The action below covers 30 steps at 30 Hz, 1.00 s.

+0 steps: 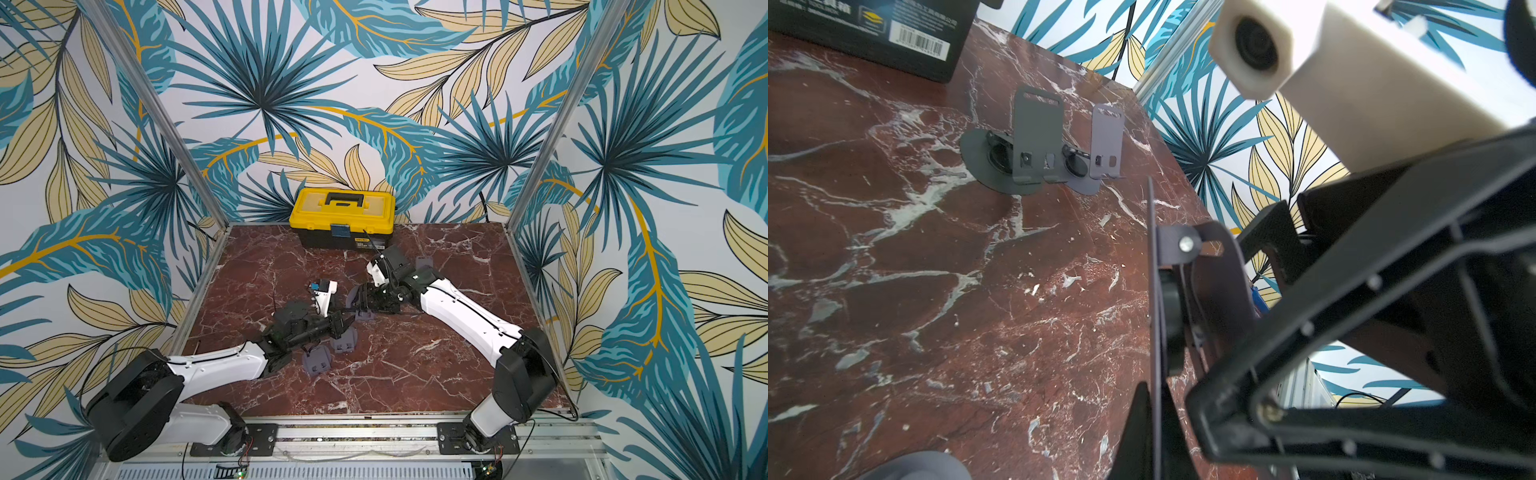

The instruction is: Open the phone stand

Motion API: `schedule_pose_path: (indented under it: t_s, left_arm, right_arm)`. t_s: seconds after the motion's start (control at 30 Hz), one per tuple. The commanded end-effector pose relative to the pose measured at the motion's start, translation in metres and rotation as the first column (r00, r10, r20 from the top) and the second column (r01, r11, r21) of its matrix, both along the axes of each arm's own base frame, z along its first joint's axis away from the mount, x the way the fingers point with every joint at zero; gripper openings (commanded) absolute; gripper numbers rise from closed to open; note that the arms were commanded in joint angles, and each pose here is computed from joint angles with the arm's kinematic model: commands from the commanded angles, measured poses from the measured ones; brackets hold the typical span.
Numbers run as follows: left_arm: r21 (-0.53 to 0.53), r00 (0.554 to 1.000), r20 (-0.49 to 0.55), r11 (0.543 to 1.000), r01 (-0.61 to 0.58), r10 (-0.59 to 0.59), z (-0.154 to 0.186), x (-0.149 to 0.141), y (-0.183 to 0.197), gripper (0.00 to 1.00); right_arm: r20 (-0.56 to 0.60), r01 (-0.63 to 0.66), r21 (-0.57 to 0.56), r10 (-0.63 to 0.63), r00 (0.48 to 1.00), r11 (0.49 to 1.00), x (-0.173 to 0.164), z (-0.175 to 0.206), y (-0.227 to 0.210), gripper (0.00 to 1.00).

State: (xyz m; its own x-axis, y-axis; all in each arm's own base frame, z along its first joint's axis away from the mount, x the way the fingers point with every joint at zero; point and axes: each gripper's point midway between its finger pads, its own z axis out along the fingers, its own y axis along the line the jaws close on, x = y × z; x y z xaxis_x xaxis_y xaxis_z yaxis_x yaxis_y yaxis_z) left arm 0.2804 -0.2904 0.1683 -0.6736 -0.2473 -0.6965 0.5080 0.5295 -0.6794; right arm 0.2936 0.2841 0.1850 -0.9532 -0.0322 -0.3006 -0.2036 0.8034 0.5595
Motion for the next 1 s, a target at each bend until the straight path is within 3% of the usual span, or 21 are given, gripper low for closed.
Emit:
schedule_pose_path:
  t_s: [0.0,0.43,0.97]
  left_arm:
    - [0.089,0.985,-0.024,0.982,-0.165,0.168,-0.028,0.021,0.040,0.00]
    - [0.151,0.983,-0.048,0.974,-0.166,0.175,-0.048,0.011,0.054,0.00]
    - [0.226,0.991,-0.004,0.966,-0.127,0.132,-0.055,0.008,0.057,0.00]
  right_arm:
    - [-0.084,-0.038,-0.044,0.034,0.996,0.998,-0.027,0.005,-0.023,0.37]
    - [-0.145,-0.117,-0.103,0.102,0.984,0.988,-0.045,0.004,-0.041,0.36]
    - [-0.172,-0.141,-0.115,0.120,0.978,0.983,-0.054,0.008,-0.053,0.36]
